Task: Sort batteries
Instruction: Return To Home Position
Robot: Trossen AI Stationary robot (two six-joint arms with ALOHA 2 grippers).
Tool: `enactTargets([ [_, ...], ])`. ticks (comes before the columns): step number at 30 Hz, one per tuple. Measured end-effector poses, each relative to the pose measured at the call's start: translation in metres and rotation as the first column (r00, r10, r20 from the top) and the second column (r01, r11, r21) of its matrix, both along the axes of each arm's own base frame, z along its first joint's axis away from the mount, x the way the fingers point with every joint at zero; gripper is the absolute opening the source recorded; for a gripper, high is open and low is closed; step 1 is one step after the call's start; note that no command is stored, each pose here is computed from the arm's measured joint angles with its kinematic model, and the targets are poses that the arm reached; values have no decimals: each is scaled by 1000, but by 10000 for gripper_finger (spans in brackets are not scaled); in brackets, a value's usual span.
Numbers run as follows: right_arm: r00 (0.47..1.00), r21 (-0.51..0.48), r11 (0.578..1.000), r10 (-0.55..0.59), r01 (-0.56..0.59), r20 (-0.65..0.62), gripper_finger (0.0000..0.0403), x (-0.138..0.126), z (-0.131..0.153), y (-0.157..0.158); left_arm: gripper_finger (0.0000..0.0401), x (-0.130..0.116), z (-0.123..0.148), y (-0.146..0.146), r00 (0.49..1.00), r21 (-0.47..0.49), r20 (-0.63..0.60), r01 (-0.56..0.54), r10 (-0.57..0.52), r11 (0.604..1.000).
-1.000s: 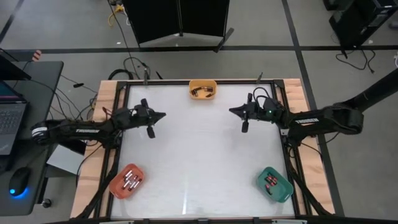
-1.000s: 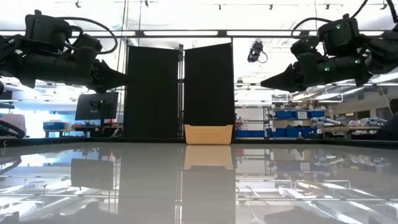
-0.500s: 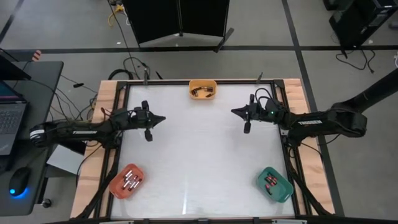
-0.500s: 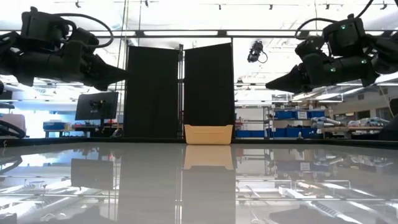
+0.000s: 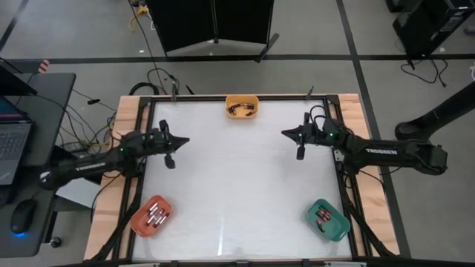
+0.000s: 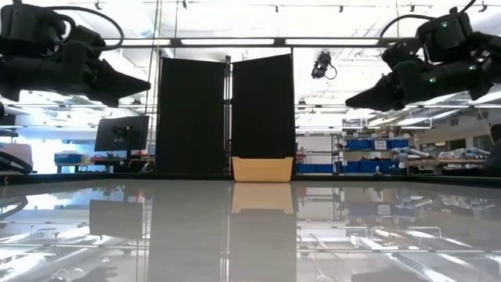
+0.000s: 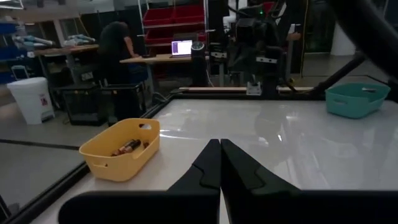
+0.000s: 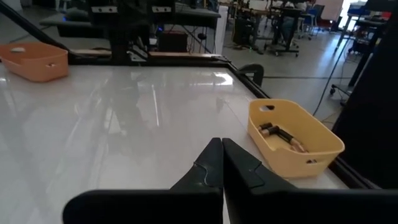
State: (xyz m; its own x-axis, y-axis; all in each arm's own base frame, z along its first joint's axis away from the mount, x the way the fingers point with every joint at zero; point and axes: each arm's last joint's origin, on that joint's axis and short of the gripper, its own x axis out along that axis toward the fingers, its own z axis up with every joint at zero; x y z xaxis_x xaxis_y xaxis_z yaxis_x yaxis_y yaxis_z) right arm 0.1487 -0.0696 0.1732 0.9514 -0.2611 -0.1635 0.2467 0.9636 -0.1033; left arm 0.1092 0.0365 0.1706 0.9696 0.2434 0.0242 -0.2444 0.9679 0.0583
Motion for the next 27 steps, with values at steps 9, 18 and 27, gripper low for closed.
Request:
enactTargets([
  [9,1000,3,1000,-1,1,12,5,-20,8,10,7,-17,1,-8,999,35,35,-9,8,999],
  [18,994,9,1000,-9,8,113,5,-36,-11,18,8,-17,2,-7,999,59,44,-17,15,998],
  [27,984,-17,994,-107,111,144,5,-49,-7,27,8,-17,2,-7,999,58,40,-17,15,998],
])
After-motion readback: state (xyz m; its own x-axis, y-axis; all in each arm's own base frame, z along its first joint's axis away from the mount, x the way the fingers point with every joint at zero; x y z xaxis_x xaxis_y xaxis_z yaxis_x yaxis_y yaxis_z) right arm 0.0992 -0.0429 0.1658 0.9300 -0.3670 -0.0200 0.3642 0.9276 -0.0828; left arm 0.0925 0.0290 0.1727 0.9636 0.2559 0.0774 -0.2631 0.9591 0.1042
